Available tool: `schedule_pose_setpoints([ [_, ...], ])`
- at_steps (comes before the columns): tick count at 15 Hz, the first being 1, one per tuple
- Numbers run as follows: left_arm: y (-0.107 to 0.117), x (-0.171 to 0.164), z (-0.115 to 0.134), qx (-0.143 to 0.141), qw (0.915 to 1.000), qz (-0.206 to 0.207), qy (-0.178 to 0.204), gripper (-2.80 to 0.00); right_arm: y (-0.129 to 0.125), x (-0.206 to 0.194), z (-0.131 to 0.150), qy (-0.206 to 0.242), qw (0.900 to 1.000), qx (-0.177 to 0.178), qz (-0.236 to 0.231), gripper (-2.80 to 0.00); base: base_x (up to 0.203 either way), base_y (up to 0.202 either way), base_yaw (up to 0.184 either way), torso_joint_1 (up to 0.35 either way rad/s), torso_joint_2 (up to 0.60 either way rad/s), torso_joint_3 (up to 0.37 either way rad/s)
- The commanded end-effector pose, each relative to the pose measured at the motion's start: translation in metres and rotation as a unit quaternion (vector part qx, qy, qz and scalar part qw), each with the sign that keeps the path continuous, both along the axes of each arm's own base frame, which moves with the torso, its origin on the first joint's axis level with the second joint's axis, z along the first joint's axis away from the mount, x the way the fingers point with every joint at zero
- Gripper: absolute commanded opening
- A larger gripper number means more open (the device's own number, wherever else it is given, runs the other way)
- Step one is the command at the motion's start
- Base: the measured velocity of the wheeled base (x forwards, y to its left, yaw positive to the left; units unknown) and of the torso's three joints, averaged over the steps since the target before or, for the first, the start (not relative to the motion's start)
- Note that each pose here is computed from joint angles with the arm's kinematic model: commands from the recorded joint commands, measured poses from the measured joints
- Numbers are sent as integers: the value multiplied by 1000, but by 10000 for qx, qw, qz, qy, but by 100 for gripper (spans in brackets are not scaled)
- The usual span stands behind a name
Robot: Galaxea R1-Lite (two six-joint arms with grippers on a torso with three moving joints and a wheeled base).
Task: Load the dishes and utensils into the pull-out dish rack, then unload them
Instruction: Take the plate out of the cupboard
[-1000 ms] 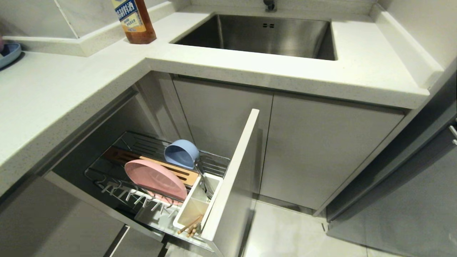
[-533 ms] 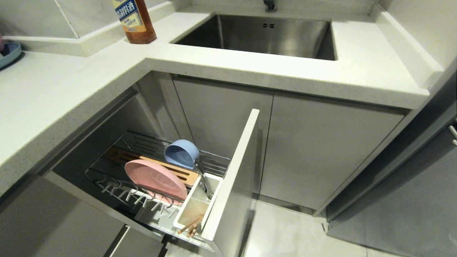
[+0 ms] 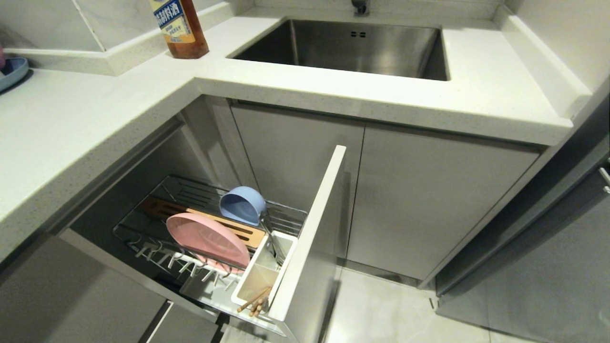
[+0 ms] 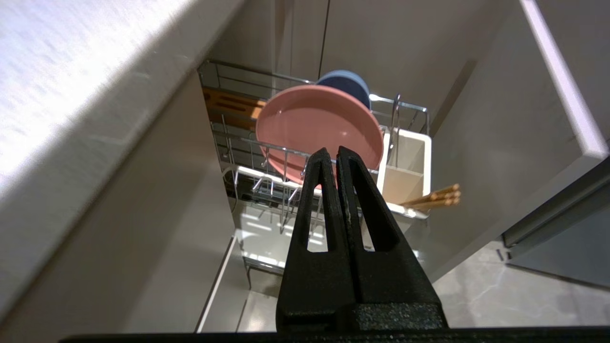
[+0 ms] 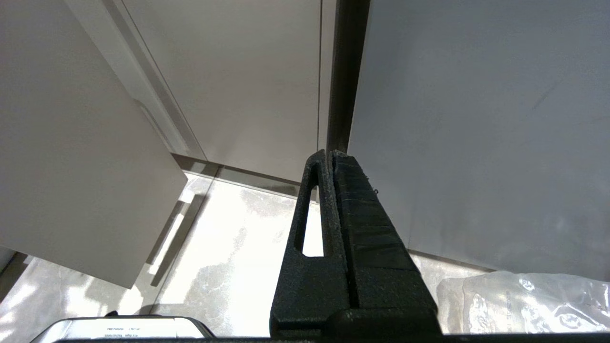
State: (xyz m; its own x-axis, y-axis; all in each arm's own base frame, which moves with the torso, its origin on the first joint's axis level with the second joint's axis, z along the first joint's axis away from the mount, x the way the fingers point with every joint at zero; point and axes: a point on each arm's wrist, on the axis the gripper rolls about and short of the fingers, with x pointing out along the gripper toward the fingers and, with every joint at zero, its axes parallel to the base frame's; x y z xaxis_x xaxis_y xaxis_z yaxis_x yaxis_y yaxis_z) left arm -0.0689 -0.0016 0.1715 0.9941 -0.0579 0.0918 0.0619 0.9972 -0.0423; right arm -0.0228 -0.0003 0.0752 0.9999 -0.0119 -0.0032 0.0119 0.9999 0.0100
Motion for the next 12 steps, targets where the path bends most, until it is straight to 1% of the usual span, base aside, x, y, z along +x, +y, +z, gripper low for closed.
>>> schedule_pose_setpoints([
  [1, 0, 4, -21, 44, 10000, -12, -49, -280, 0, 0, 0, 7, 10000, 1, 3, -280, 0, 0, 0, 0, 0, 0],
  [3, 0, 15, -35, 85, 9999, -26, -136, -280, 0, 0, 0, 7, 10000, 4, 5, -280, 0, 0, 0, 0, 0, 0],
  [5, 0, 27, -53, 147, 9999, -24, -44, -280, 0, 0, -1, 10, 10000, -1, 5, -280, 0, 0, 0, 0, 0, 0],
  [7, 0, 38, -70, 243, 9997, -16, -57, -280, 0, 0, -1, 10, 10000, -4, 0, -280, 0, 0, 0, 0, 0, 0],
  [10, 0, 45, -83, 282, 9994, 6, -186, -280, 0, 0, 0, 7, 10000, -2, 0, -280, 0, 0, 0, 0, 0, 0],
  [11, 0, 46, -87, 242, 9997, 17, 23, -280, 0, 0, 0, 7, 10000, 1, 4, -280, 0, 0, 0, 0, 0, 0],
  [12, 0, 46, -90, 172, 9997, 11, 153, -280, 0, 0, -1, 14, 10000, 0, 6, -280, 0, 0, 0, 0, 0, 0],
])
